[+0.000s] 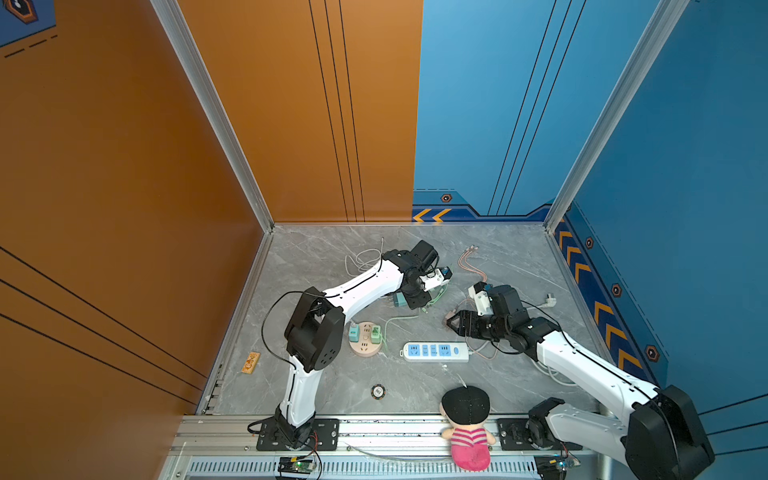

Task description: Insert the plug

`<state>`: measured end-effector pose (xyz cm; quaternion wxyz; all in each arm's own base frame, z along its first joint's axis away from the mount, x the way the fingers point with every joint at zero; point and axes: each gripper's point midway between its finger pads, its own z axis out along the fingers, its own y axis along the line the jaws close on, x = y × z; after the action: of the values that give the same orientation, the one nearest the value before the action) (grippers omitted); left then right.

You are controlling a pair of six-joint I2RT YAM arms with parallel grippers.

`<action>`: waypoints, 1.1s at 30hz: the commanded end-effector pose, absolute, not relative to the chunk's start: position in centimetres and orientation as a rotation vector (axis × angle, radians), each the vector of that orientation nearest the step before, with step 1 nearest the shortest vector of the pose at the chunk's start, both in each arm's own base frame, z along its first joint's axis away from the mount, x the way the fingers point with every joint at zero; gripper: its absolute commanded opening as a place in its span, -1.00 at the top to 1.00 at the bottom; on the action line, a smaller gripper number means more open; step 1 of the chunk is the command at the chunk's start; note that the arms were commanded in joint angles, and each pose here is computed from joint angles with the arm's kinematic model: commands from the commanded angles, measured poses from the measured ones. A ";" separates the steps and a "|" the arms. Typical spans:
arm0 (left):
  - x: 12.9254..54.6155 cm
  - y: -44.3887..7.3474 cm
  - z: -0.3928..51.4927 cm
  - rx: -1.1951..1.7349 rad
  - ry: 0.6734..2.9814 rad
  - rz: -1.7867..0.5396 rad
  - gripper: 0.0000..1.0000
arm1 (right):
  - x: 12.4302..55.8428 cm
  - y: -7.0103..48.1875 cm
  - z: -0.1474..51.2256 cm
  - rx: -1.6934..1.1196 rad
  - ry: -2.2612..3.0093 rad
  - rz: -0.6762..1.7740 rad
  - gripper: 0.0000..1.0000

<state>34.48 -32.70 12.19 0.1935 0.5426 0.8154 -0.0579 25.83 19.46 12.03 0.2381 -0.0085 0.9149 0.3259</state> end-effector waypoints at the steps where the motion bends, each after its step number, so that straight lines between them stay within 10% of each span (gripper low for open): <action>1: 32.6 -33.3 12.3 1.527 2.287 -0.209 0.18 | 26.7 21.5 14.1 -0.024 2.406 1.028 -0.37; 33: 29.0 -34.4 16.4 1.482 2.190 -0.413 0.18 | 28.1 22.4 17.5 -0.034 2.206 1.080 -0.25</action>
<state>30.14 -34.16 15.38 0.2275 0.5394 0.8003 -0.1299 27.66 22.52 15.67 0.2982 -0.0170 0.8674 0.3980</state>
